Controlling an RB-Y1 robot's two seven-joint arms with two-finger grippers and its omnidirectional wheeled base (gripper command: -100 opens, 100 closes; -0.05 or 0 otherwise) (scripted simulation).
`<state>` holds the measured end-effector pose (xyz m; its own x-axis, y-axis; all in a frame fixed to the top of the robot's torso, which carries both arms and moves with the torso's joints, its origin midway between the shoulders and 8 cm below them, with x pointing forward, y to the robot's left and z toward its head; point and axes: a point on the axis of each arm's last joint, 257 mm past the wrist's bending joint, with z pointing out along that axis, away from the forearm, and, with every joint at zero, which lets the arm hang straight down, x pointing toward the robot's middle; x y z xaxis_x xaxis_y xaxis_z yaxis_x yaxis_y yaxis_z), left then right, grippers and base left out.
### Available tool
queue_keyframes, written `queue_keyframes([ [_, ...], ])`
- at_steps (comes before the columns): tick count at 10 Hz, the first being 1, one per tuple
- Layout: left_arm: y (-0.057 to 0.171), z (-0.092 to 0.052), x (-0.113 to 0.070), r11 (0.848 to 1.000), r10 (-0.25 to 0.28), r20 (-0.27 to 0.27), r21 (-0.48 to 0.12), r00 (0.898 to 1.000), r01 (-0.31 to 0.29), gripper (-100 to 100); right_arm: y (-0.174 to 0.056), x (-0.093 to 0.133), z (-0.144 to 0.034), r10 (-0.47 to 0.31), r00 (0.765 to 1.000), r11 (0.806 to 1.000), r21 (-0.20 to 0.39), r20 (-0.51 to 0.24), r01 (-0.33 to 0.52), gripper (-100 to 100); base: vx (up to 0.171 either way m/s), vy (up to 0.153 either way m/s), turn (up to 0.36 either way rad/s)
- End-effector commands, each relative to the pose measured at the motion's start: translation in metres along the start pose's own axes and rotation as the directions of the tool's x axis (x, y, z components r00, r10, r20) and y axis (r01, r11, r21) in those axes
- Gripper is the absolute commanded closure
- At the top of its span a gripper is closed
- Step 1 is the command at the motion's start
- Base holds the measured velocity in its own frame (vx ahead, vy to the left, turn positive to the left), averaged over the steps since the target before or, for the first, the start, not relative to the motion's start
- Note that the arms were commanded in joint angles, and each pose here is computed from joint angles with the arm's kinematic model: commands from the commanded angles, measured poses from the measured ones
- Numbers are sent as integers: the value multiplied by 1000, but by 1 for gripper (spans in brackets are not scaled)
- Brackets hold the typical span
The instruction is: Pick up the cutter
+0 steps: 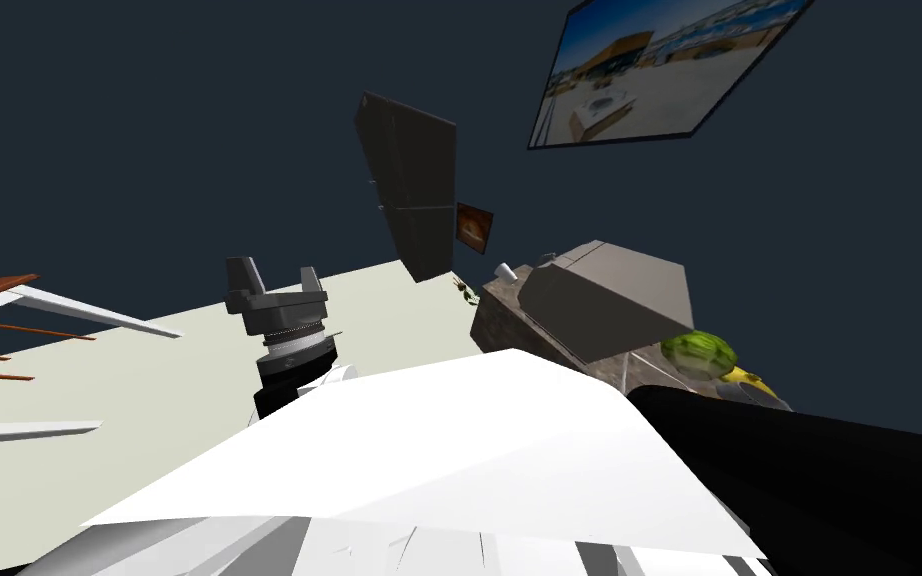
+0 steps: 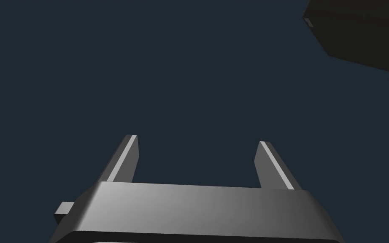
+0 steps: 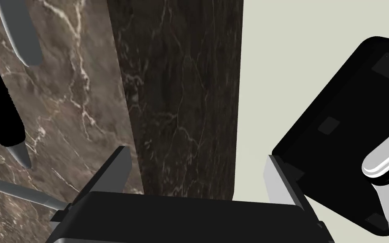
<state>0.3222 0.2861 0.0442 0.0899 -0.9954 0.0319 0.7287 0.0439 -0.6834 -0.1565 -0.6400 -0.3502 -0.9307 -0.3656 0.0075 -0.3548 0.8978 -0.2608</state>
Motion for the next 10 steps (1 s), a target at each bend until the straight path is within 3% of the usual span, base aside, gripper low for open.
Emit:
queue_keyframes([
  [1, 0, 0, 0, 1000, 0, 0, 0, 1000, 0, 0, -9, 13, -3, -7, 999, 1000, 6, -32, 7, -100, 43, -101, 139],
  [5, 0, 0, 0, 1000, 0, 0, 0, 1000, 0, 0, -28, 64, -22, -63, 983, 998, -13, -174, 61, -100, 47, -140, 280],
  [7, 0, 0, 0, 1000, 0, 0, 0, 1000, 0, 0, -14, 77, -21, -83, 974, 995, -65, -210, 70, -100, 17, -171, 264],
  [8, 0, 0, 0, 1000, 0, 0, 0, 1000, 0, 0, -19, 72, -20, -77, 977, 997, -44, -198, 70, -100, -1, -77, 78],
  [9, 0, 0, 0, 1000, 0, 0, 0, 1000, 0, 0, -18, 72, -20, -78, 977, 996, -48, -200, 69, 0, 1, -16, -8],
  [10, 0, 0, 0, 1000, 0, 0, 0, 1000, 0, 0, -10, 77, -11, -72, 977, 997, -46, -202, 64, -100, 3, -31, 46],
])
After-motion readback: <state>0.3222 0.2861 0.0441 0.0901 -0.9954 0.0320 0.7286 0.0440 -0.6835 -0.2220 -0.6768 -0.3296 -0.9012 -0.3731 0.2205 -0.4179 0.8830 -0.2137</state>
